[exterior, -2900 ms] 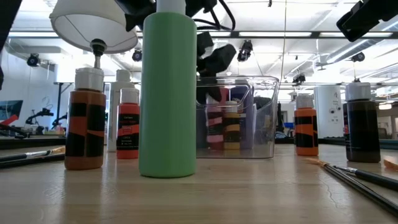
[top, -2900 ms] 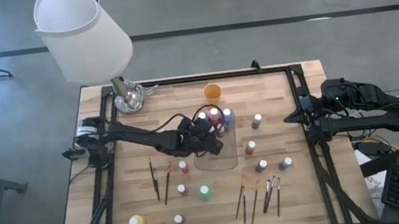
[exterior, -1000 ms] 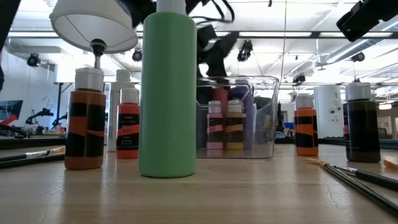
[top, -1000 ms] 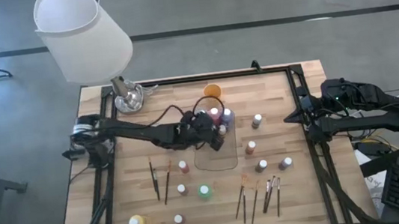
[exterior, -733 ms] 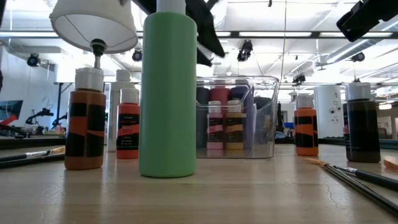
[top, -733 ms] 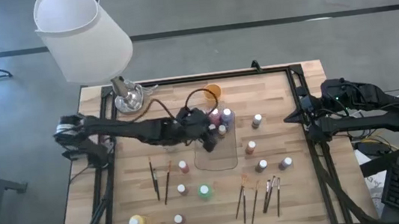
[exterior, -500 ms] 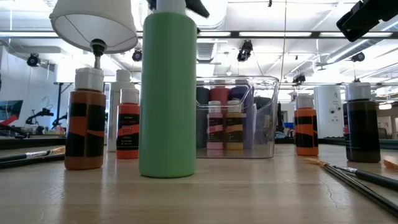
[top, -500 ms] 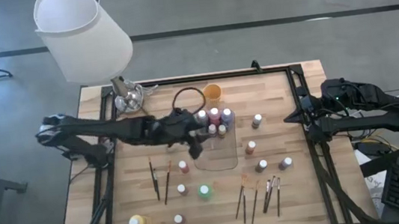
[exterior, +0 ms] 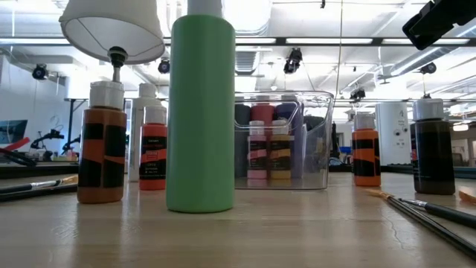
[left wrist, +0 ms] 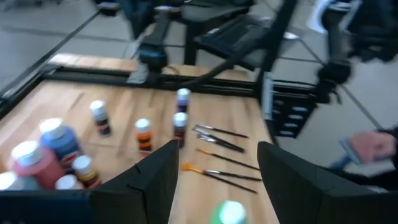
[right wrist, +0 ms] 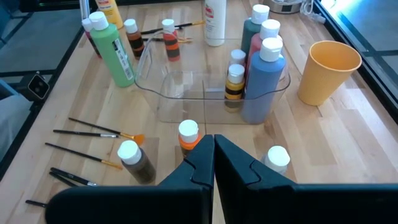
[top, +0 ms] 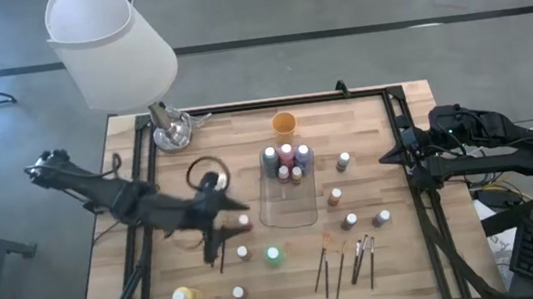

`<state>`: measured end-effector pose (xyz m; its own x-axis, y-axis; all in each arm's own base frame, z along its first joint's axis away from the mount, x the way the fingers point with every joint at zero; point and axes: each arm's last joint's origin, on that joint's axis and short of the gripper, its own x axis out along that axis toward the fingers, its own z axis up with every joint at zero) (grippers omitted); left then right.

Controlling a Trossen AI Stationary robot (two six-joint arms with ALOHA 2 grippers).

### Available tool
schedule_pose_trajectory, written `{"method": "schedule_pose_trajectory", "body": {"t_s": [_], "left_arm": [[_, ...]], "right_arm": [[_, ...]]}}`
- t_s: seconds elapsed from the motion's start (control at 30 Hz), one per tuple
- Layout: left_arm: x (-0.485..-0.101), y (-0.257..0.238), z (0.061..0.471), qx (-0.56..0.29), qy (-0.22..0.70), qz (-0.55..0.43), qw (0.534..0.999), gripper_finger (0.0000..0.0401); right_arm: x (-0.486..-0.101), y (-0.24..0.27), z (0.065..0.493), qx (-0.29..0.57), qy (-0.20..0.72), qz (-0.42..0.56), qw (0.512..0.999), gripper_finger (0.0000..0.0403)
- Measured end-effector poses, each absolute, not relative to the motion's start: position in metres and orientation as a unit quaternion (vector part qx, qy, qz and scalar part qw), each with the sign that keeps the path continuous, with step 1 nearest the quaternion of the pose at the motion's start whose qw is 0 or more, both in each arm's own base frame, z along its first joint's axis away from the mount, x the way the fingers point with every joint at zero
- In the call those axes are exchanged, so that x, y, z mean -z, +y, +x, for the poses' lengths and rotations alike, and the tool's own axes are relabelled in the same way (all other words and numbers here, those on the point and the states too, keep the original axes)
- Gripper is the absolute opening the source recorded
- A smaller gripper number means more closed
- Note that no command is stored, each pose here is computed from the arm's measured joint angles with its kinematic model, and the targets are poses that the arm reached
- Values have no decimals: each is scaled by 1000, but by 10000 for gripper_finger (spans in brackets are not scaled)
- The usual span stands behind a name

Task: Pick & Place Paint Supplies
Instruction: Put the red paint bottle into the transparent bin

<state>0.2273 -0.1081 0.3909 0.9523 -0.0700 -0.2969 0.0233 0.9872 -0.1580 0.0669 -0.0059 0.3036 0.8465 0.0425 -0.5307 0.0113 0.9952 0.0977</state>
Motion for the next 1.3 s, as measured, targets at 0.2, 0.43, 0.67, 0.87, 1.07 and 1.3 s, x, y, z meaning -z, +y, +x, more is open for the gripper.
{"method": "schedule_pose_trajectory", "body": {"t_s": [0.2,0.43,0.67,0.87,1.07,1.3], "left_arm": [[-392,-129,212,75,152,-44,985,222],[-380,-139,205,102,199,49,973,220],[-372,-140,205,100,230,62,966,220],[-367,-139,203,87,257,36,962,220],[-364,-138,201,75,278,17,957,220],[-344,-137,201,63,307,15,950,220]], "right_arm": [[-304,-6,67,-8,277,49,960,8],[-304,-6,67,-8,277,48,960,8],[-304,-6,67,-8,277,48,960,8],[-304,-6,67,-8,277,48,960,8],[-304,-6,67,-8,277,48,960,8],[-304,-6,67,-8,277,48,960,8]]}}
